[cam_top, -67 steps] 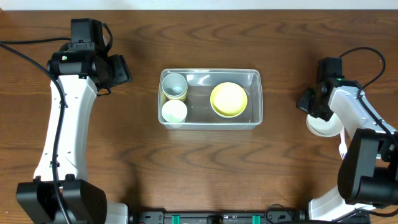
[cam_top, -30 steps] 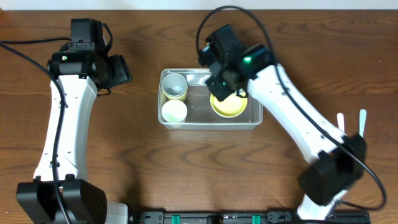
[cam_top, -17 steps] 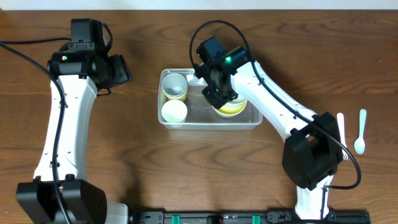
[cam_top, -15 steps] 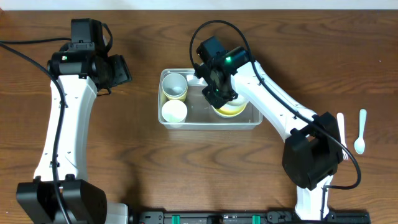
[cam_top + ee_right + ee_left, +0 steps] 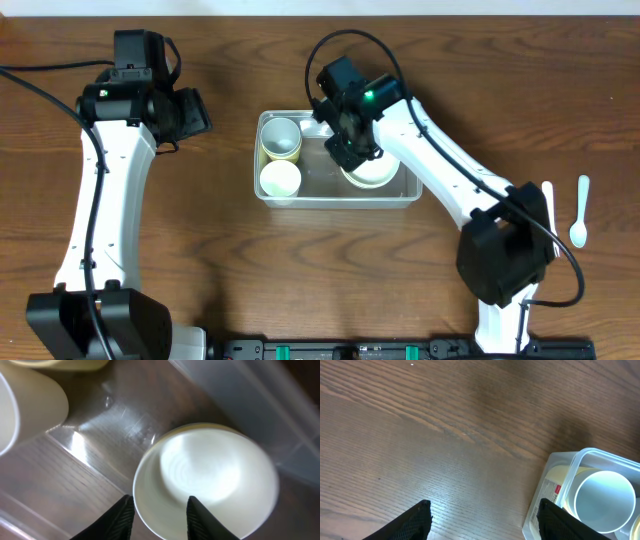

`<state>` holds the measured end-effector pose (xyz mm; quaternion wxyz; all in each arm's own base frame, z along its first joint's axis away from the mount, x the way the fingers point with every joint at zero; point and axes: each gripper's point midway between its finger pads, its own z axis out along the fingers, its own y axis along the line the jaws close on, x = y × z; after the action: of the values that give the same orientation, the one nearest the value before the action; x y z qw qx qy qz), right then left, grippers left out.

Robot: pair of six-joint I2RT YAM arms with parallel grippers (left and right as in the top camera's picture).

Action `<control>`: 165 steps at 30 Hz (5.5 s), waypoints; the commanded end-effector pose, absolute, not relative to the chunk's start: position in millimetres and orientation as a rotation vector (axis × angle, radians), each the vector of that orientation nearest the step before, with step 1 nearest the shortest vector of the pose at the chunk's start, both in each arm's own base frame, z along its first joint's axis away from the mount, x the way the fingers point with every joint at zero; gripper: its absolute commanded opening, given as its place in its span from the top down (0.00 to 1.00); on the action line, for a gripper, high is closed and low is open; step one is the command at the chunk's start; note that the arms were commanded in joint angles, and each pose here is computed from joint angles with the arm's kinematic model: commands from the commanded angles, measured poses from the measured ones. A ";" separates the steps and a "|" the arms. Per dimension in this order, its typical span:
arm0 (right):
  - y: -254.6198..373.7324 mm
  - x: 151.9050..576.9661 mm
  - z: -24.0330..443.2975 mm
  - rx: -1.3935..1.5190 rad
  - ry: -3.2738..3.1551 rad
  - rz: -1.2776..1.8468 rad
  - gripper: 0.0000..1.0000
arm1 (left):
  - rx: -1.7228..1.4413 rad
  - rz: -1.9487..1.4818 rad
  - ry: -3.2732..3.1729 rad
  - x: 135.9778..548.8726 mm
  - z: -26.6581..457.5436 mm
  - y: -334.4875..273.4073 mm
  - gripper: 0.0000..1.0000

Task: Pack container
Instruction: 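Place the white bowl onto the stacked bowls in the container, then move the right gripper down to the pink fork and grasp its handle, then carry the pink fork into the container and release it on the bowls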

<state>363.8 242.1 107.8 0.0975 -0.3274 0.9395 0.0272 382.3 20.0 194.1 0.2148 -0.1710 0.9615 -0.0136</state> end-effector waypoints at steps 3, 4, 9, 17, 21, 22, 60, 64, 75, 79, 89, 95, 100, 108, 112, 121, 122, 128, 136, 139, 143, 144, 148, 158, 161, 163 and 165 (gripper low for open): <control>210.9 379.0 160.5 -0.815 2.703 0.084 0.56 | -0.490 -0.042 2.676 381.2 190.6 20.1 0.31; 205.8 378.9 163.4 -0.801 2.707 0.083 0.56 | -0.490 -0.042 2.677 381.2 190.6 20.1 0.31; 181.5 389.5 180.0 -0.597 2.710 0.057 0.55 | -0.490 -0.042 2.676 381.3 190.6 20.1 0.31; 69.9 411.5 230.6 0.175 2.633 -0.008 0.37 | -0.489 -0.041 2.677 381.1 190.5 20.1 0.31; -4.3 399.2 234.9 0.505 2.634 0.003 0.30 | -0.489 -0.041 2.677 381.1 190.5 20.1 0.31; -22.2 392.6 231.7 0.572 2.652 0.006 0.30 | -0.490 -0.042 2.677 381.2 190.6 20.1 0.31; -140.4 278.4 23.3 0.535 2.997 -0.136 0.01 | -0.491 -0.040 2.687 378.7 189.5 20.0 0.31; -139.7 275.6 20.4 0.557 2.999 -0.101 0.02 | -0.491 -0.040 2.687 378.7 189.5 20.0 0.31; -134.2 265.9 -21.8 0.585 3.117 -0.047 0.02 | -0.491 -0.040 2.687 378.7 189.5 20.0 0.31; -131.6 262.4 -34.9 0.596 3.151 -0.027 0.02 | -0.491 -0.040 2.687 378.7 189.5 20.0 0.31; -130.2 259.5 -41.0 0.622 3.167 -0.019 0.22 | -0.491 -0.040 2.687 378.7 189.5 20.0 0.31; -129.4 257.9 -40.9 0.668 3.165 -0.017 0.46 | -0.491 -0.040 2.687 378.7 189.5 20.0 0.31; -129.2 257.3 -40.8 0.683 3.164 -0.018 0.60 | -0.491 -0.040 2.687 378.8 189.5 20.0 0.31; -129.4 258.1 -40.9 0.718 3.153 -0.020 0.78 | -0.491 -0.040 2.687 378.7 189.5 20.0 0.31; -128.5 258.8 -40.9 0.719 3.152 -0.020 0.80 | -0.491 -0.040 2.687 378.7 189.5 20.0 0.31; -125.8 261.1 -40.9 0.710 3.148 -0.002 0.91 | -0.491 -0.039 2.688 378.6 189.4 20.0 0.31; -125.5 261.7 -40.9 0.710 3.145 0.002 0.92 | -0.491 -0.039 2.688 378.6 189.4 20.0 0.31; -122.5 268.5 -38.9 0.701 3.129 0.037 0.99 | -0.491 -0.039 2.688 378.6 189.4 20.0 0.31; -112.0 302.4 -0.6 0.649 3.104 0.049 0.99 | -0.491 -0.040 2.687 378.7 189.5 20.0 0.31; -97.0 332.7 37.0 0.532 3.055 0.067 0.99 | -0.491 -0.040 2.687 378.7 189.5 20.0 0.31; -52.8 382.7 105.8 0.171 2.922 0.056 0.99 | -0.492 -0.040 2.687 378.7 189.5 20.0 0.31; -38.5 392.2 122.5 0.061 2.886 0.050 0.99 | -0.491 -0.040 2.687 378.7 189.5 20.0 0.31; 35.3 420.5 182.5 -0.419 2.693 0.023 0.99 | -0.491 -0.040 2.687 378.7 189.5 20.0 0.31; 188.2 380.2 185.5 -1.420 2.317 0.019 0.99 | -0.491 -0.039 2.688 378.6 189.4 20.0 0.31; 211.4 361.1 174.3 -1.605 2.230 0.022 0.99 | -0.491 -0.039 2.688 378.6 189.4 20.0 0.31; 223.8 349.3 165.7 -1.691 2.188 0.039 0.99 | -0.491 -0.039 2.688 378.6 189.4 20.0 0.31; 235.6 334.5 155.3 -1.772 2.155 0.077 0.99 | -0.491 -0.040 2.687 378.7 189.5 20.0 0.31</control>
<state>352.4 221.7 171.0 0.1936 -0.5644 0.8023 0.0162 379.4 20.0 192.6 0.2085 -0.1711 0.9628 -0.0126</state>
